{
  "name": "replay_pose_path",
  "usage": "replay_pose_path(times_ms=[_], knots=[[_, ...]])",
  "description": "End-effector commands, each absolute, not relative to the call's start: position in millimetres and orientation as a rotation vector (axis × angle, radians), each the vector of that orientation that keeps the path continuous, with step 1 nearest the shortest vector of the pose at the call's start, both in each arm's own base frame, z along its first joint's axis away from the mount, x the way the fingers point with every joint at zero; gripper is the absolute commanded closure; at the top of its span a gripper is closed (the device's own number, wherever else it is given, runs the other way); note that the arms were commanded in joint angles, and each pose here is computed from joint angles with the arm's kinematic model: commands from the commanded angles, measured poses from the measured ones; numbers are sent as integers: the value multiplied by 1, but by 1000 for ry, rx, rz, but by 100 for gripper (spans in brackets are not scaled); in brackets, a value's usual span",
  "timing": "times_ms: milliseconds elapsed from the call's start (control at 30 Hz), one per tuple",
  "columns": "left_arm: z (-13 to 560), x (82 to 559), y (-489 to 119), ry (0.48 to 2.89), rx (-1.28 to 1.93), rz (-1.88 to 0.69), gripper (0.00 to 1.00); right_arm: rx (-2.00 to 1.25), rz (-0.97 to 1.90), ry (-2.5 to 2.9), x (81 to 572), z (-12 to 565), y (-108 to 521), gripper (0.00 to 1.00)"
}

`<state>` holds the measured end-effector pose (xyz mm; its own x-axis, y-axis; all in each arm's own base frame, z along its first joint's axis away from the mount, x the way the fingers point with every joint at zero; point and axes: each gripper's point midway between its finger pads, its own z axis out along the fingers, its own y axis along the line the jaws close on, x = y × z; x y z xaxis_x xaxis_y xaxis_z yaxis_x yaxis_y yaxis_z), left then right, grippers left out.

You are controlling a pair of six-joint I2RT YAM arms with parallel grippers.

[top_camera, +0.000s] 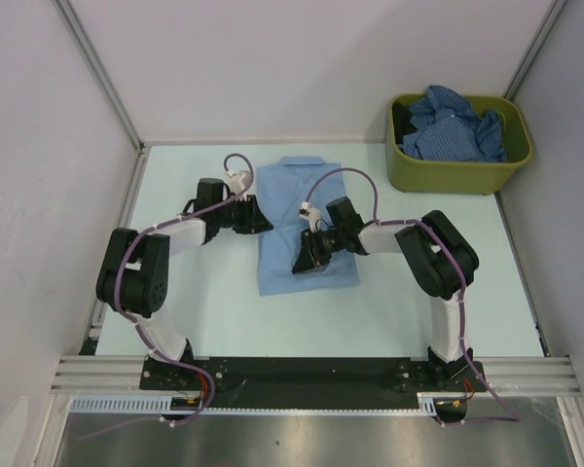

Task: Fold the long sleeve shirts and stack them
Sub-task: Fold the shirt

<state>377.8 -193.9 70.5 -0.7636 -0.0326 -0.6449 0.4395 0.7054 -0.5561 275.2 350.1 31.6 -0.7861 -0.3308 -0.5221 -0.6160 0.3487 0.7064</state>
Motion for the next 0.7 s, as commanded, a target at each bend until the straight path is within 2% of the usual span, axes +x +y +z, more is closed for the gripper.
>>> replay_pose_path(times_ms=[0,67,167,233,300,333,400,500,567,667], knots=[[113,419,-180,2119,262,-916,63,-861,1376,2383,270,11,347,72],[121,425,-169,2099,234,-890,63,-866,1385,2364,271,17,350,71],[131,425,-157,2075,215,-881,58,-887,1412,2289,277,41,358,65],[150,409,-164,2035,281,-963,48,-892,1439,2228,282,72,362,56],[152,382,-173,2037,325,-1059,40,-897,1460,2140,288,115,360,45],[166,361,-184,2013,376,-1141,38,-899,1492,2124,284,128,355,42],[152,323,-195,2079,356,-1257,35,-866,1516,2115,285,147,338,37],[140,268,-222,2142,379,-1409,32,-829,1616,2135,264,160,317,35],[138,242,-246,2118,460,-1494,31,-782,1689,2192,246,147,303,36],[130,229,-271,2148,448,-1578,30,-710,1781,2300,223,119,298,40]])
